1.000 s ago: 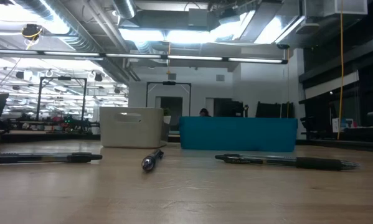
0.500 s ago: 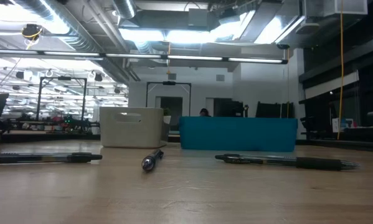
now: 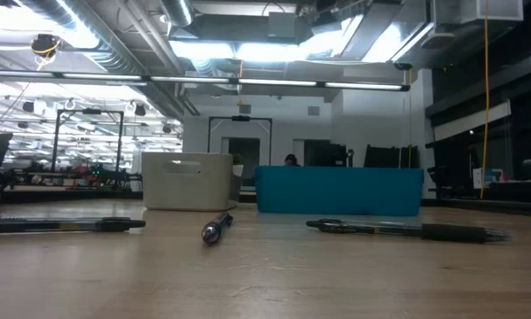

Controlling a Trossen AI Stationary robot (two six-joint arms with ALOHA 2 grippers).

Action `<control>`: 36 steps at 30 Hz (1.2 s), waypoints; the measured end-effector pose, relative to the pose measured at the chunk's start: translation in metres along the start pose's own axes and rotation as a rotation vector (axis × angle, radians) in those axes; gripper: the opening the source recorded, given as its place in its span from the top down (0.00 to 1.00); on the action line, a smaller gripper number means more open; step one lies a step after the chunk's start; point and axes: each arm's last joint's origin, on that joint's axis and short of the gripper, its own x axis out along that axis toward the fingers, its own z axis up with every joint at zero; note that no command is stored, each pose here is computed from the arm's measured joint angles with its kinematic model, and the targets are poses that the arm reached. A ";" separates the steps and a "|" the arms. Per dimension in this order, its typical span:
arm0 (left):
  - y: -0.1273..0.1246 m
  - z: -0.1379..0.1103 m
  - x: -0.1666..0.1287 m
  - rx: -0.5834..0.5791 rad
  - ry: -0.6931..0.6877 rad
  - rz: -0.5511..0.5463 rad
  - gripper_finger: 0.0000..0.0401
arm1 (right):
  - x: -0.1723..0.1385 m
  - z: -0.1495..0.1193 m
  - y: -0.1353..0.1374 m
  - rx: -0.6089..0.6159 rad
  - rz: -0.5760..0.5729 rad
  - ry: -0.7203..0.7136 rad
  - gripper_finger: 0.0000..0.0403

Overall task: Sort pens & pencils
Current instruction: Put the black pen into the gray bin

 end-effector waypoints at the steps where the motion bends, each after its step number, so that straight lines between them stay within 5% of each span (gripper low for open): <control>1: 0.000 0.000 0.001 0.002 0.000 0.002 0.83 | -0.001 0.000 -0.001 0.000 -0.002 0.000 0.92; 36: -0.011 0.021 0.011 0.067 -0.040 -0.174 0.83 | -0.012 0.007 -0.006 0.061 0.004 -0.032 0.92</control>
